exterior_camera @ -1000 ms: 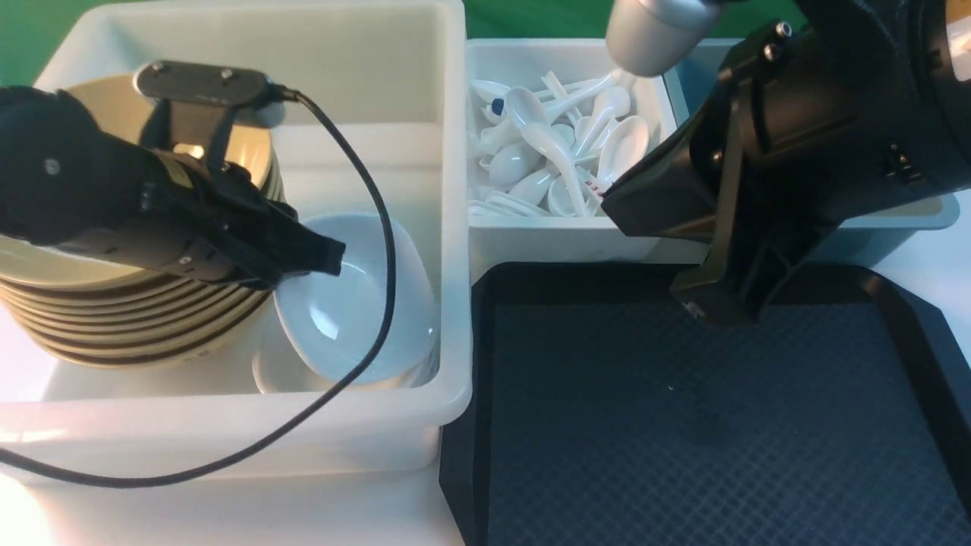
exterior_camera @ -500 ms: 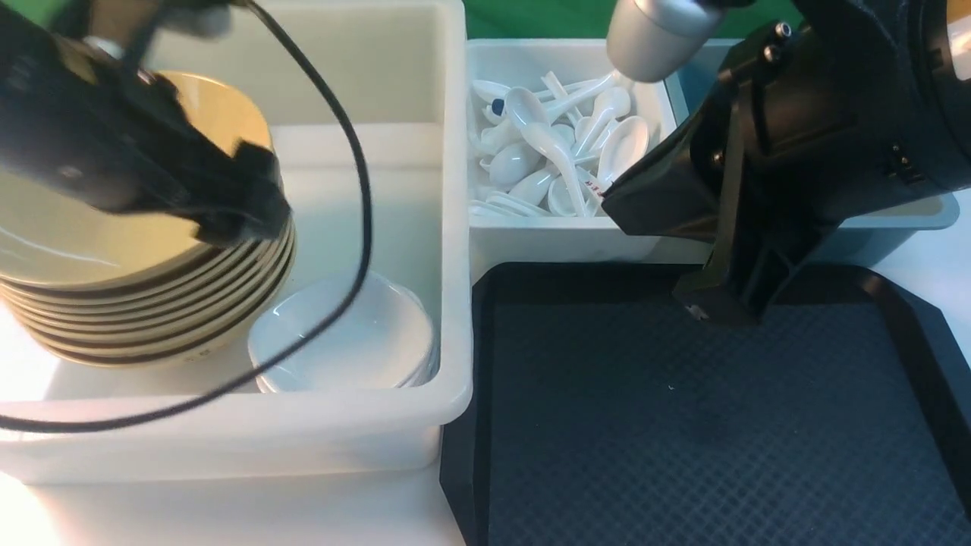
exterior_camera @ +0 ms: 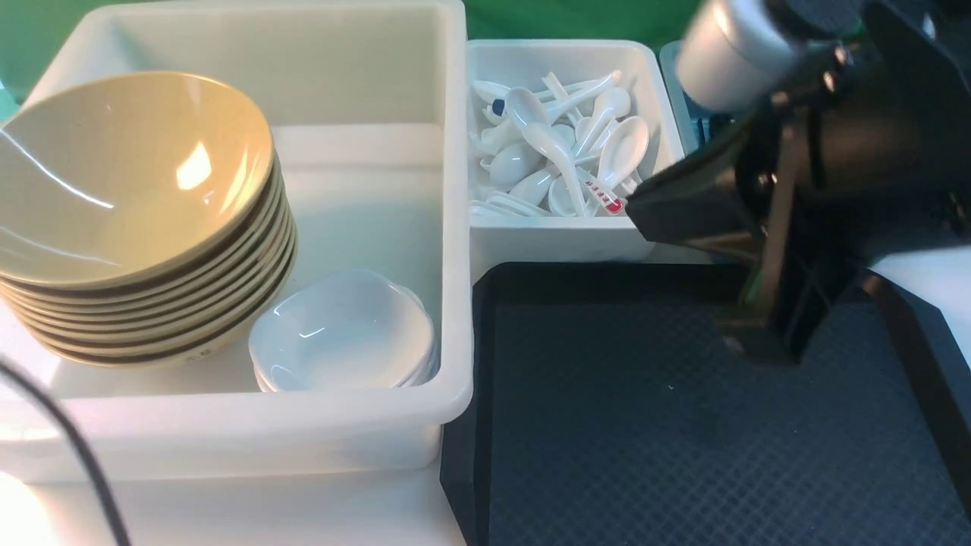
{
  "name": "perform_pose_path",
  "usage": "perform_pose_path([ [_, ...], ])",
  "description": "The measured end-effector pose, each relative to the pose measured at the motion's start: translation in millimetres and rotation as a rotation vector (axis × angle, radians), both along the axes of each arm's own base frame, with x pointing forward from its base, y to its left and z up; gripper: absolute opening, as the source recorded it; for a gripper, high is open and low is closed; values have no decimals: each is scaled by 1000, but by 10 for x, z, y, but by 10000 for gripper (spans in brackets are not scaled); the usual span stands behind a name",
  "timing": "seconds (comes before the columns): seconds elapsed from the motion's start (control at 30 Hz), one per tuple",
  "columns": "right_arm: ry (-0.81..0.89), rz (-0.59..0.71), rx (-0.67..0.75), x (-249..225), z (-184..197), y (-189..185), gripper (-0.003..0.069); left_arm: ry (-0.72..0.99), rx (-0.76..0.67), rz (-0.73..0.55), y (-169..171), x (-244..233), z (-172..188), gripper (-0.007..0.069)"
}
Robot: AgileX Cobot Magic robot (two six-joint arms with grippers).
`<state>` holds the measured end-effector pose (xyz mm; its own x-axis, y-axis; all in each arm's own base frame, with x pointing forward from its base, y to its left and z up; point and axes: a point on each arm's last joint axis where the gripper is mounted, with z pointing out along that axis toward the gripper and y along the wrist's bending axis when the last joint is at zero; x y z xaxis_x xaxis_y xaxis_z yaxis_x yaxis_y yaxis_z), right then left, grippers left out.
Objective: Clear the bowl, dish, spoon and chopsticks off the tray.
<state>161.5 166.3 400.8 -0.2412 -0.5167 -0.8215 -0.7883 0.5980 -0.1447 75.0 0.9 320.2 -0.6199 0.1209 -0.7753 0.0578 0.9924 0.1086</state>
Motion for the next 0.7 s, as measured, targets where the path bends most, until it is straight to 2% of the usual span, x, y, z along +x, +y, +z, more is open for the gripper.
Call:
perform_pose_path([
  [0.13, -75, 20, 82, -176, -156, -98, 45, -87, -34, -10, 33, -153, -163, -11],
  [0.2, -149, 41, 167, -326, -225, -185, 45, -167, -55, -22, 57, -258, -226, -11],
  [0.4, -305, 74, 352, -619, -355, -420, 45, -319, -96, -30, 117, -480, -210, -11],
  [0.7, -345, 71, 396, -671, -364, -486, 45, -358, -107, -30, 138, -550, -206, -11],
])
